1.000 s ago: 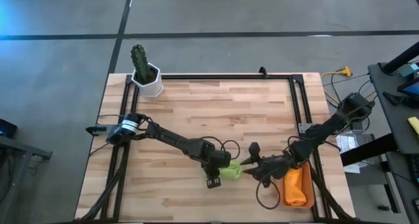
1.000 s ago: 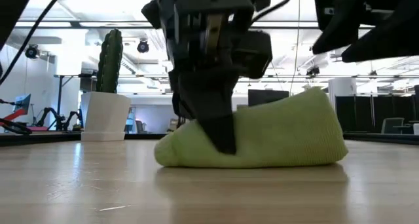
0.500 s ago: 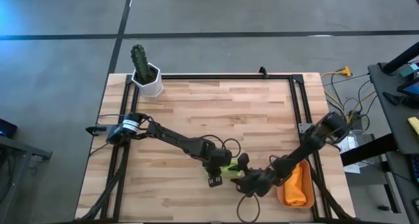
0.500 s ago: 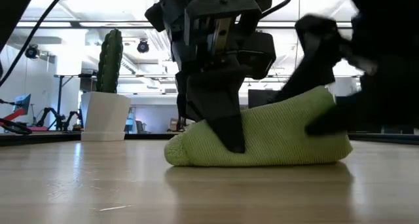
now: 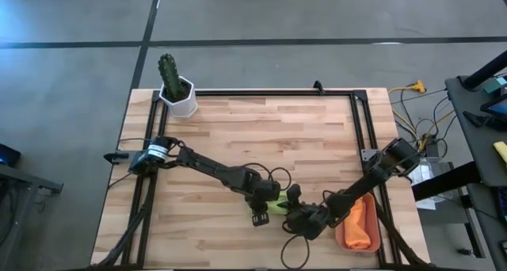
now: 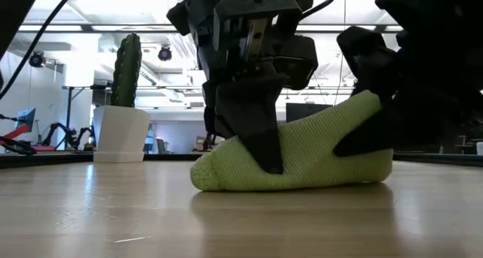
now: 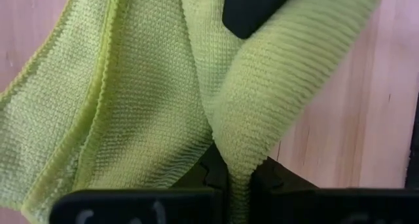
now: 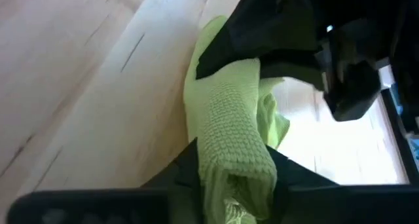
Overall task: Roll microfiber towels into tight, uniform cylinder then place into a basket
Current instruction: Roll the green microfiber cloth
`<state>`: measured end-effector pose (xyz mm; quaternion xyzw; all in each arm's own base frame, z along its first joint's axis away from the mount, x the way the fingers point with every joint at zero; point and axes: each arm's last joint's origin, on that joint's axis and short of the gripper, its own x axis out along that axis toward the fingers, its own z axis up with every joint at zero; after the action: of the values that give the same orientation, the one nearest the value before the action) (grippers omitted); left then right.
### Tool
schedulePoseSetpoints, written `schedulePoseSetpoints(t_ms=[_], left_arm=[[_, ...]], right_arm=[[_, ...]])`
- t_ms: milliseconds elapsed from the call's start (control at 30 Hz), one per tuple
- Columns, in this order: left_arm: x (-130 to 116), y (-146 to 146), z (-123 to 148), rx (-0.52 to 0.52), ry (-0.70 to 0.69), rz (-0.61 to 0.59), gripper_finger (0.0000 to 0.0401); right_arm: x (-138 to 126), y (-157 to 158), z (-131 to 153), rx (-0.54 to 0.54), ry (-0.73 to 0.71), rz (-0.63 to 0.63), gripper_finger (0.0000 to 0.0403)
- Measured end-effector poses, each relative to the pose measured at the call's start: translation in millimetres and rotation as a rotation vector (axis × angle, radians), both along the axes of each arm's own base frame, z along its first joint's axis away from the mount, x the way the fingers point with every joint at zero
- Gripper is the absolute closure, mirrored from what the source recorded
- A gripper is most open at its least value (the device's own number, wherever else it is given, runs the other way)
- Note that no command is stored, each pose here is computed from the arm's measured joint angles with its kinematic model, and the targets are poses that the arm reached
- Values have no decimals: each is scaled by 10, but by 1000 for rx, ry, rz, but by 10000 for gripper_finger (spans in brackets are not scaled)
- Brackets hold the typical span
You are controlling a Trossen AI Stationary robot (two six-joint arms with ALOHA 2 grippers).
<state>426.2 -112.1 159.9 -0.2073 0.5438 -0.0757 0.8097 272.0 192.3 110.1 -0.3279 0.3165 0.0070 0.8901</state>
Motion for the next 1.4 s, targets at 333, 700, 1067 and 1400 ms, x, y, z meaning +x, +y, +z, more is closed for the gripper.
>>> schedulePoseSetpoints(t_ms=[333, 700, 1067, 1400], left_arm=[[-23, 23, 130, 123, -91, -118, 361], [-109, 13, 414, 290, -223, -315, 233], [-181, -235, 424, 576, -275, -394, 210], [-106, -443, 259, 968, -357, -535, 210]], right_arm=[[-80, -12, -71, 61, 23, -21, 391], [-366, -244, -325, 317, -70, -171, 393], [-829, -622, -448, 939, -307, -419, 394], [-839, -674, -392, 1088, -372, -484, 392]])
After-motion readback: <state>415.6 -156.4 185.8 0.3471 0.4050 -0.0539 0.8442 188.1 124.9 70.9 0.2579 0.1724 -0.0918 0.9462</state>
